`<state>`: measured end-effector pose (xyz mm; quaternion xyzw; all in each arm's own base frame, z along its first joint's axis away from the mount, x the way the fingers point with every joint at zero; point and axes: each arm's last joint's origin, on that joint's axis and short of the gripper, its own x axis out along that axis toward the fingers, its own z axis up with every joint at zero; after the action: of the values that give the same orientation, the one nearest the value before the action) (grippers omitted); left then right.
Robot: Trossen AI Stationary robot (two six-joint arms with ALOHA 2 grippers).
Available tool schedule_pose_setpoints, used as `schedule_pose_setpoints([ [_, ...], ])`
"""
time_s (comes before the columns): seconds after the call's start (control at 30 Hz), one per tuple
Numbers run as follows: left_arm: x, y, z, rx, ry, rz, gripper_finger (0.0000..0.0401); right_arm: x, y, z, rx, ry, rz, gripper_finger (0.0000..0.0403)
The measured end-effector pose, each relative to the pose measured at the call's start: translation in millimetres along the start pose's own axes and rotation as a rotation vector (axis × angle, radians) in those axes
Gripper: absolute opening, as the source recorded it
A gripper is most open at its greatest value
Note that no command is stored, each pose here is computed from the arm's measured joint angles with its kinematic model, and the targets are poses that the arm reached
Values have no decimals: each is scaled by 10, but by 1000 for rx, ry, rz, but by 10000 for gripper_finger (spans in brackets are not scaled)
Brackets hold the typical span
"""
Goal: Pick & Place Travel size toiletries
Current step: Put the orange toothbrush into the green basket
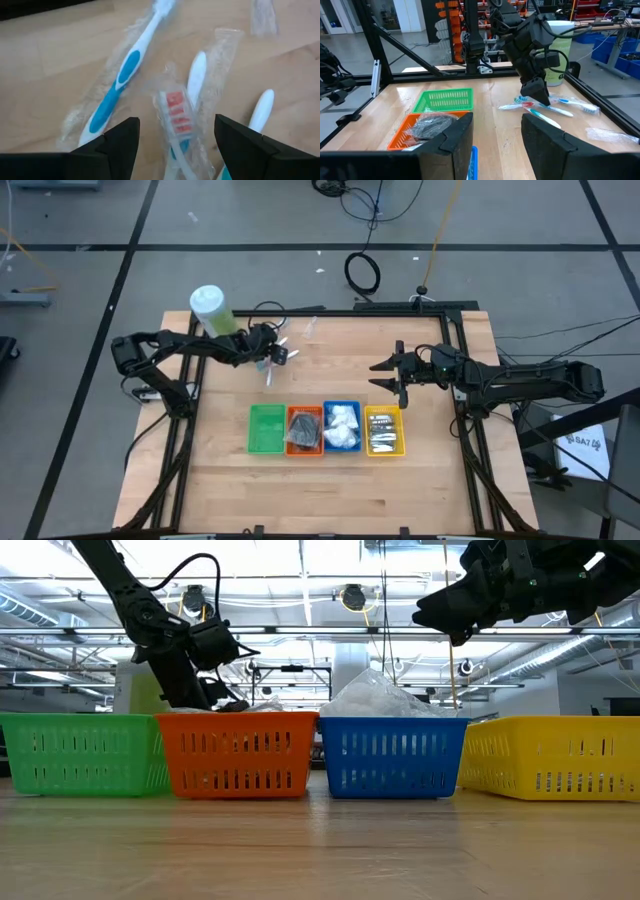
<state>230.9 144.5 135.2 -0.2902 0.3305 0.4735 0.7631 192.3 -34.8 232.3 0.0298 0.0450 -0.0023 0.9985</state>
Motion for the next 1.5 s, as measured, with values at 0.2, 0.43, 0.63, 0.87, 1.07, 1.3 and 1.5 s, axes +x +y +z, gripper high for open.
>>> schedule_pose_setpoints([
  [0.2, 14, 34, 18, -4, -2, 13, 235, 0, -1, -5, 1, 5, -1, 155],
  [0.43, 15, 36, 15, -6, 1, 15, 192, 0, -1, -9, 2, 9, -1, 155],
  [0.63, 14, 35, -5, -37, 39, -10, 124, 0, -1, -8, 2, 9, -1, 155],
  [0.87, 15, 43, -19, -15, 52, -4, 83, 0, -1, -8, 2, 8, -1, 155],
  [1.07, -45, 32, 29, 2, 21, -28, 57, 0, -1, -8, 2, 8, -1, 155],
  [1.3, -398, 1, 177, 6, -90, -115, 56, 0, -1, -8, 2, 8, -1, 155],
  [1.5, -876, -99, 203, 13, -141, -338, 56, 0, 0, -8, 2, 8, 0, 155],
])
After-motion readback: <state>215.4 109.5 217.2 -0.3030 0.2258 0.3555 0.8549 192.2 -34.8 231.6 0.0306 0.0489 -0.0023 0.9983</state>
